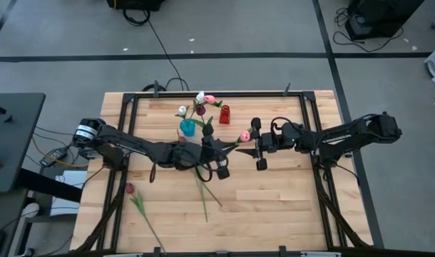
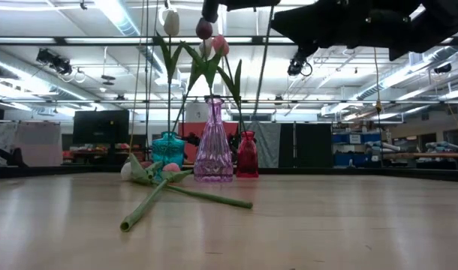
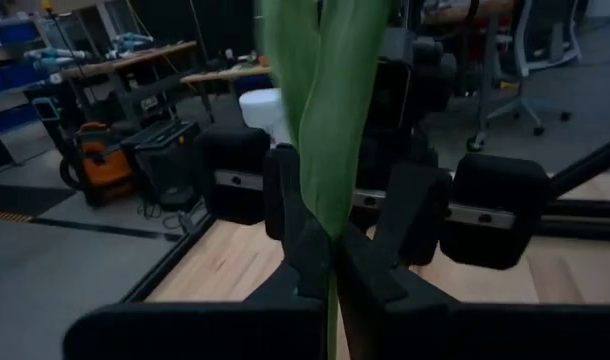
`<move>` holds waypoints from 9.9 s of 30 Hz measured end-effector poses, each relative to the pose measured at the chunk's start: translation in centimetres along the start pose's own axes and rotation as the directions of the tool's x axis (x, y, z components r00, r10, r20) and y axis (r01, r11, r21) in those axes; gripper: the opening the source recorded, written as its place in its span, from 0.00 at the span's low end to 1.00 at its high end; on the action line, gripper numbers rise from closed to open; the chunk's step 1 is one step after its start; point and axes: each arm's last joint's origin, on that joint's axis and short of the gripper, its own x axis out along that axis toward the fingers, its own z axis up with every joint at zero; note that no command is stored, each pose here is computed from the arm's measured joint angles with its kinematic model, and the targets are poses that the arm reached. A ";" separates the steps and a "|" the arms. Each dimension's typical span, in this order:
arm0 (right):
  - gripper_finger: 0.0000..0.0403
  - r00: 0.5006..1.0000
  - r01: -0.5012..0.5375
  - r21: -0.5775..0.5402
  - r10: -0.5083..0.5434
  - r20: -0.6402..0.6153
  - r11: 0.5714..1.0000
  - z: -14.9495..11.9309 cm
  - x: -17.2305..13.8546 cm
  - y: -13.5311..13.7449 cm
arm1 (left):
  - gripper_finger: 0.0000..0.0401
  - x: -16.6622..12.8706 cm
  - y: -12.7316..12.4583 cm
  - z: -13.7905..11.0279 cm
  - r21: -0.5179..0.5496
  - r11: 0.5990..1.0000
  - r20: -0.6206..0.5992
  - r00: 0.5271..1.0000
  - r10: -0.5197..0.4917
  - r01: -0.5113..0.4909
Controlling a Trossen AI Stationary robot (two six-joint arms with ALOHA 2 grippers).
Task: Sort flowers into vase by color
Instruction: Put the left pink flower into the red vase, then put the bottom dark red flower into the pink vase
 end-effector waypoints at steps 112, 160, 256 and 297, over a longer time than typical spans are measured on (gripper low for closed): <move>0.29 0.822 0.472 0.000 -0.440 -0.361 0.881 -9.1 1.8 -17.1 | 0.26 -14.7 0.8 -7.5 -0.437 0.899 -0.348 0.916 -0.198 0.029; 0.48 0.837 0.512 0.002 -0.497 -0.230 0.859 -1.9 -6.2 -9.2 | 0.26 -16.4 -3.4 -13.1 -0.557 0.488 -0.787 0.241 -0.568 -0.672; 0.48 0.879 0.471 -0.004 -0.470 -0.076 0.882 -0.8 -5.4 -9.1 | 0.26 -23.6 -12.5 -16.3 -0.503 0.428 -0.664 0.019 -0.747 -0.751; 0.48 0.892 0.447 -0.006 -0.446 -0.066 0.895 -0.7 -5.4 -9.0 | 0.26 -24.1 -7.9 -14.2 -0.229 0.484 -0.936 0.055 -0.347 -0.845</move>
